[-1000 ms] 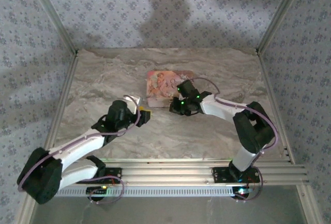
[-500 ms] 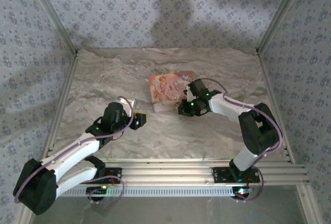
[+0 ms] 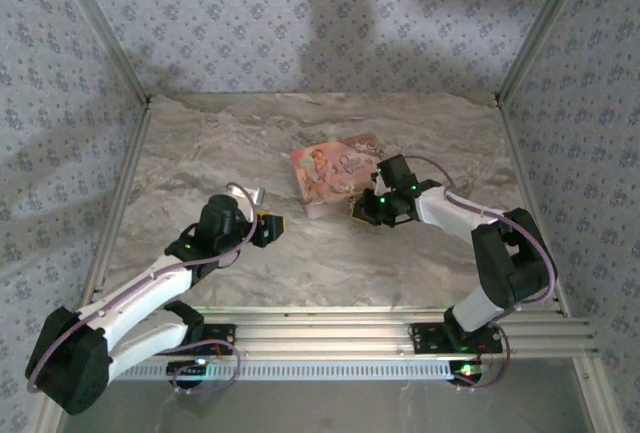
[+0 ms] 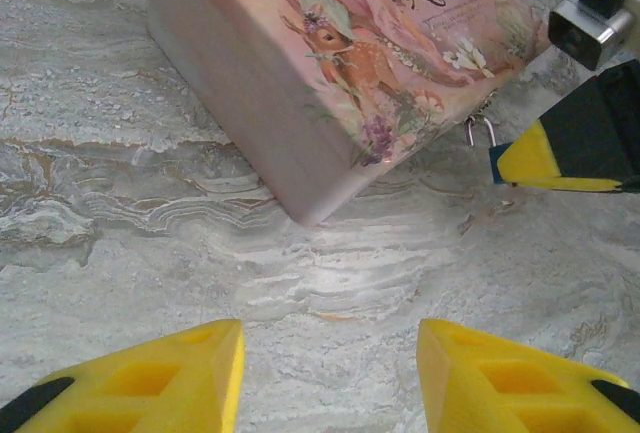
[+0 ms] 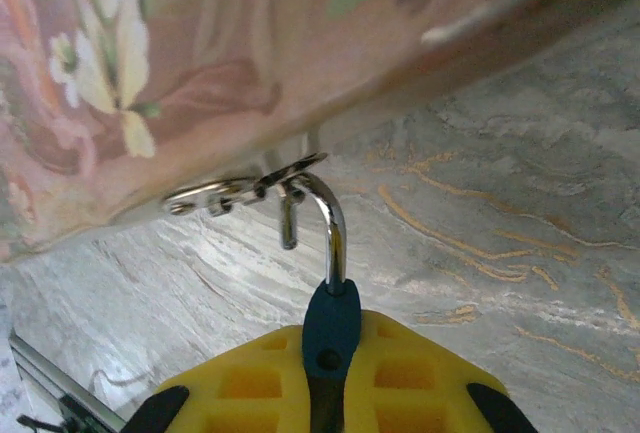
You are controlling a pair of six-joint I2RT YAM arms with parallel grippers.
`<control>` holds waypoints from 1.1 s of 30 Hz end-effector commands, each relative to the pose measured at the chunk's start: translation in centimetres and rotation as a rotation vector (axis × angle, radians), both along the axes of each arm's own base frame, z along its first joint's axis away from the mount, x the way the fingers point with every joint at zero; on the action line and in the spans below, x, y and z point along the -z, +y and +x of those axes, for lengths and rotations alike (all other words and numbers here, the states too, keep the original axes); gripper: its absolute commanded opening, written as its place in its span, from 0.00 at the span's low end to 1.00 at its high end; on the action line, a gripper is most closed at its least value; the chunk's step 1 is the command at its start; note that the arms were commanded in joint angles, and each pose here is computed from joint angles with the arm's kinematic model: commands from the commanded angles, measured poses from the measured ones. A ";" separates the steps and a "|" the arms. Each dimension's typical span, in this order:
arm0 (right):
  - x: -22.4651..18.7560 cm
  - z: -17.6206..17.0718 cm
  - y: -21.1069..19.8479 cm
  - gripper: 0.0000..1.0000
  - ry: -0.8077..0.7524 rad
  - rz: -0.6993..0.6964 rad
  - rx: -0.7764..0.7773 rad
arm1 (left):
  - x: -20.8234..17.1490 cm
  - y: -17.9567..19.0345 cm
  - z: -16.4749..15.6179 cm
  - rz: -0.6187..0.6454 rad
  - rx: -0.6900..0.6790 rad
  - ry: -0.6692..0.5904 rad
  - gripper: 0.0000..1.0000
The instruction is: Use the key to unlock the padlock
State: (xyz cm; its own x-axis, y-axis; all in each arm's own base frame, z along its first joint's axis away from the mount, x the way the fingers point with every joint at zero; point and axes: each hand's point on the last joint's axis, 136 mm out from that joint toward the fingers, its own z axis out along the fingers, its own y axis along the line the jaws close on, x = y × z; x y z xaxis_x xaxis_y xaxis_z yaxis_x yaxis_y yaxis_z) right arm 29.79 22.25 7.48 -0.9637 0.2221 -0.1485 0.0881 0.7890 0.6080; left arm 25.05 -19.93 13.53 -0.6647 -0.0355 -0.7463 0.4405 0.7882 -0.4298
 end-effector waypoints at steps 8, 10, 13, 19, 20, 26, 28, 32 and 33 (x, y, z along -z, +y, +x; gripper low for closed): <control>-2.6 1.6 -0.2 0.00 -0.065 0.063 0.141 | -1.9 0.0 0.5 -0.013 -0.007 -0.039 0.49; -2.9 1.9 -0.4 0.00 -0.079 0.062 0.160 | -1.8 0.0 0.6 -0.010 -0.008 -0.039 0.49; -2.9 2.3 -1.0 0.00 -0.086 0.044 0.192 | -1.8 0.0 0.6 -0.010 -0.008 -0.037 0.49; -1.1 3.3 -2.9 0.00 -0.071 0.047 0.333 | -1.4 0.2 0.4 -0.011 -0.015 -0.029 0.49; -0.6 3.5 -3.2 0.00 -0.066 0.061 0.361 | -1.3 0.2 0.4 -0.010 -0.014 -0.027 0.49; 0.6 4.5 -2.9 0.00 -0.042 0.116 0.417 | -1.4 0.3 0.2 -0.005 -0.013 -0.024 0.49; 0.3 4.9 -2.9 0.00 -0.049 0.127 0.440 | -1.6 0.3 0.1 -0.005 -0.011 -0.029 0.49; -1.5 6.3 -3.6 0.00 -0.128 0.104 0.467 | -1.8 0.4 0.1 -0.002 -0.008 -0.034 0.48; -1.8 6.6 -4.0 0.00 -0.143 0.076 0.469 | -1.9 0.4 0.1 -0.003 -0.009 -0.036 0.48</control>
